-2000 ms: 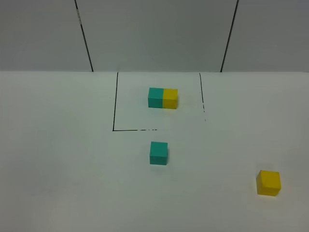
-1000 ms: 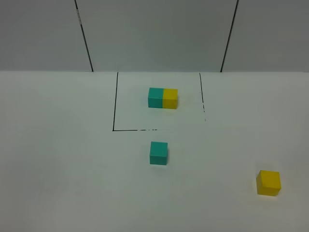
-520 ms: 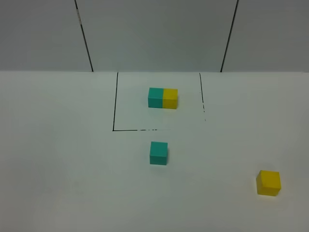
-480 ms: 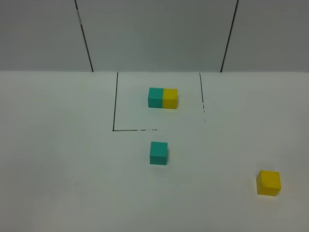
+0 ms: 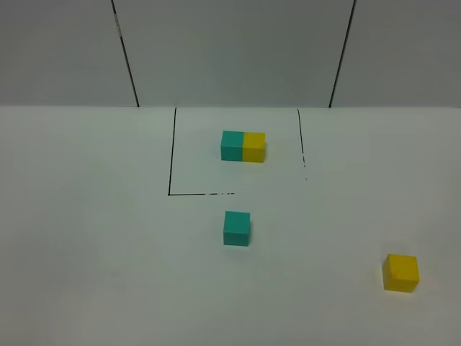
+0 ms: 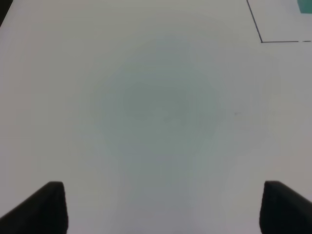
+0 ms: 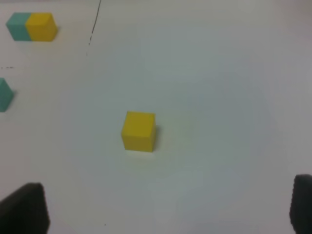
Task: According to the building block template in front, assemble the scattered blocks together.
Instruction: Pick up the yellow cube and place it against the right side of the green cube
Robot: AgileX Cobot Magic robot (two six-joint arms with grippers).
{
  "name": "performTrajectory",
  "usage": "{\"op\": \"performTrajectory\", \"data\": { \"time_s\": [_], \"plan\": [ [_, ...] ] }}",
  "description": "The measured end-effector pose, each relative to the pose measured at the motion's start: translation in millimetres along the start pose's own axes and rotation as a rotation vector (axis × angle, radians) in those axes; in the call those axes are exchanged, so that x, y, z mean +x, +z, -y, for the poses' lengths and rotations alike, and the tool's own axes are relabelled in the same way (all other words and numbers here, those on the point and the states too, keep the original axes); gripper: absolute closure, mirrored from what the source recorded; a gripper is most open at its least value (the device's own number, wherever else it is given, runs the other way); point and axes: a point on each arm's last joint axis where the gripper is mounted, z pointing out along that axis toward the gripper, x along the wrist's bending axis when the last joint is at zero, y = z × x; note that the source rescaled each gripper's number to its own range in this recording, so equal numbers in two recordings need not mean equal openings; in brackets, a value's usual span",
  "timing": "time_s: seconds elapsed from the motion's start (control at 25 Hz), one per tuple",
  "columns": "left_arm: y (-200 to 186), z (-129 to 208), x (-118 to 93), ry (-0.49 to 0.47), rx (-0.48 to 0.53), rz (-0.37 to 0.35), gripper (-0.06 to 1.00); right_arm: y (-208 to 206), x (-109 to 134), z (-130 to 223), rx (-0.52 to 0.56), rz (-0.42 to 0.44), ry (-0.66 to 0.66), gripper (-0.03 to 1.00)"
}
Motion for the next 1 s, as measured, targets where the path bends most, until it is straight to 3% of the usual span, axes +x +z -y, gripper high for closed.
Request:
{"op": "performTrajectory", "data": {
  "time_s": [0.16, 0.36, 0.52, 0.72, 0.84, 1.0],
  "plan": [
    [0, 0, 0, 0.001, 0.000, 0.000, 0.23, 0, 1, 0, 0.000, -0.007, 0.004, -0.03],
    [0, 0, 0, 0.001, 0.000, 0.000, 0.23, 10, 9, -9, 0.061, -0.093, 0.064, -0.03],
    [0, 0, 0, 0.001, -0.001, 0.000, 0.23, 48, 12, -40, 0.303, -0.124, 0.127, -0.03],
    [0, 0, 0, 0.001, -0.001, 0.000, 0.23, 134, 9, -69, 0.648, -0.107, 0.140, -0.03],
    [0, 0, 0, 0.001, -0.001, 0.001, 0.23, 187, 9, -71, 0.780, -0.101, 0.113, -0.03],
    [0, 0, 0, 0.001, -0.001, 0.001, 0.23, 243, 29, -66, 0.858, -0.126, -0.009, -0.03]
  ]
}}
